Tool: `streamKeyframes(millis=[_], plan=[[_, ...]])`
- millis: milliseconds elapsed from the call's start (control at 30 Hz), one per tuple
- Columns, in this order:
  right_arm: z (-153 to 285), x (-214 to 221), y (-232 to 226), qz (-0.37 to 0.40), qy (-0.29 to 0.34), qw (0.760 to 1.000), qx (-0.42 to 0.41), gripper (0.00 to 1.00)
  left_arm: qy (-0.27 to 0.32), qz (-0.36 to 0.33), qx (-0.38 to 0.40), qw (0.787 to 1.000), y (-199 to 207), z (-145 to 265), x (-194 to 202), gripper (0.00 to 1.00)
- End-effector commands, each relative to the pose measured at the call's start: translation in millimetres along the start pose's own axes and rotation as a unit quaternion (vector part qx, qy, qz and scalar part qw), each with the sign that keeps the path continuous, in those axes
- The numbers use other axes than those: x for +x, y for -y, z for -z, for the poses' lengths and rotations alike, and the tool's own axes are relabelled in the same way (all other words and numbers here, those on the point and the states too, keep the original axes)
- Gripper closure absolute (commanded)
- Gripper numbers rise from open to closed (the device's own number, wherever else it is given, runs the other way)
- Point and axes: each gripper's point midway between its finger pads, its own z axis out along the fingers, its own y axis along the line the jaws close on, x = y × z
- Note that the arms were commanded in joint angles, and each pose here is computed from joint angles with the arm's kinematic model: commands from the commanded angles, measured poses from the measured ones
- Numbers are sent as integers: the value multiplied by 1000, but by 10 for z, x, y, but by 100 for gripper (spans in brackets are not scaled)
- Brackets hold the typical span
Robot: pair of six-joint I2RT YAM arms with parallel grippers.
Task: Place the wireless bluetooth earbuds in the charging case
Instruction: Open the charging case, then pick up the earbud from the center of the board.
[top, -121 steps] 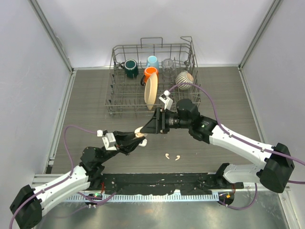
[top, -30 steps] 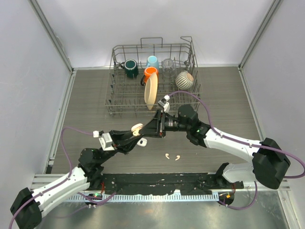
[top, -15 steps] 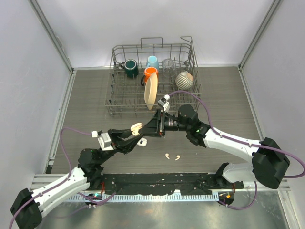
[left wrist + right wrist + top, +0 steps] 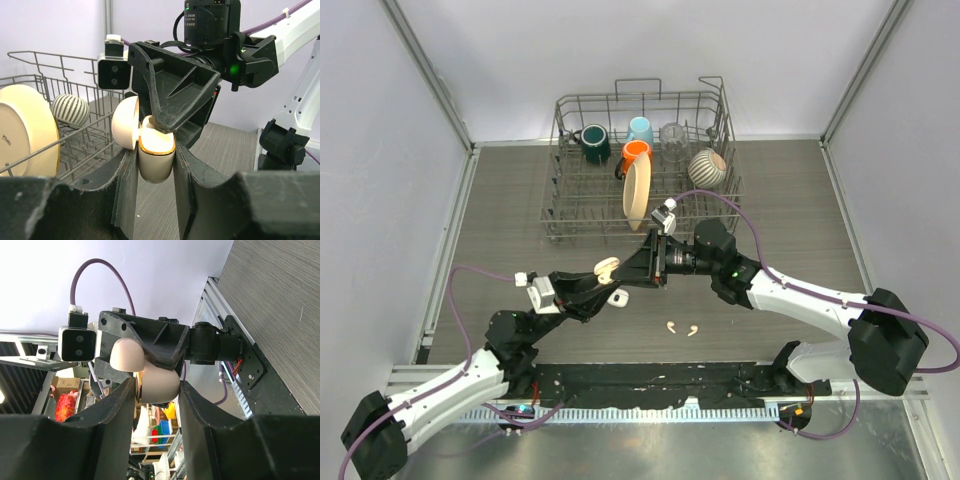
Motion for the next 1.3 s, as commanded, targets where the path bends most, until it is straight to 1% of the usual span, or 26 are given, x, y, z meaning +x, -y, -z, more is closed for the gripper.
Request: streamKeyframes(millis=[0,33,100,200,233,267,333,367,433,467,567,600,667,700,733,767,800,867,933,967,1000,1067,1167,1200,1233,1267], plan=[[-2,9,-135,15,-3,999,-30,99,18,-5,4,1000,16,-5,-63,65],[1,0,-141,16,-1,999,-31,99,18,-6,4,1000,18,-6,-62,71],[1,11,-127,15,-2,999,-29,99,17,-5,6,1000,24,-5,-61,75],[-1,10,-108,17,-2,1000,-26,99,17,-8,10,1000,35,-4,-62,86],[2,8,-108,18,0,1000,-25,99,19,-10,12,1000,43,-7,-72,98],[0,3,-98,21,1,1000,-22,94,16,-11,14,1000,48,-5,-60,100],[8,1,-98,23,3,1000,-21,85,14,-12,15,1000,51,-4,-50,100],[13,-4,-110,25,4,999,-21,69,14,-13,14,1000,44,-1,-45,100],[29,-10,-90,31,9,999,-12,57,14,-13,15,1000,47,-1,-44,100],[34,-22,-111,38,11,999,-11,49,14,-14,14,1000,44,2,-42,100],[80,-83,-125,69,28,997,16,42,15,-15,9,1000,29,13,-40,100],[111,-130,13,84,42,994,55,41,15,-16,7,1000,22,26,-33,100],[204,-224,-65,110,70,989,76,39,17,-17,0,1000,0,42,-30,100],[259,-221,8,114,74,986,101,38,24,-19,-2,1000,-3,50,-69,100],[322,-323,17,135,103,978,119,38,26,-21,-4,999,-9,61,-73,100],[407,-354,-92,153,120,974,114,37,24,-20,-9,999,-24,69,-70,100],[484,-338,-20,153,123,971,137,35,33,-24,-10,999,-25,79,-121,100],[651,-433,-11,172,162,958,164,33,33,-25,-14,999,-34,93,-130,100],[837,-488,221,154,192,942,229,32,35,-27,-19,999,-49,149,-103,100],[1026,-669,394,123,261,915,280,33,33,-28,-22,999,-59,163,-86,100],[1190,-651,566,104,277,899,321,32,34,-28,-24,999,-65,173,-88,100],[1378,-692,744,99,310,875,359,26,36,-29,-24,999,-58,191,-104,100],[1476,-637,864,107,300,864,391,22,37,-29,-23,999,-50,209,-111,100],[1516,-594,997,109,282,856,420,19,38,-29,-25,999,-55,216,-106,100],[1534,-575,1042,111,273,852,433,13,39,-29,-26,999,-60,216,-111,100],[1549,-557,1083,109,266,847,447,10,40,-30,-26,998,-58,218,-120,100]])
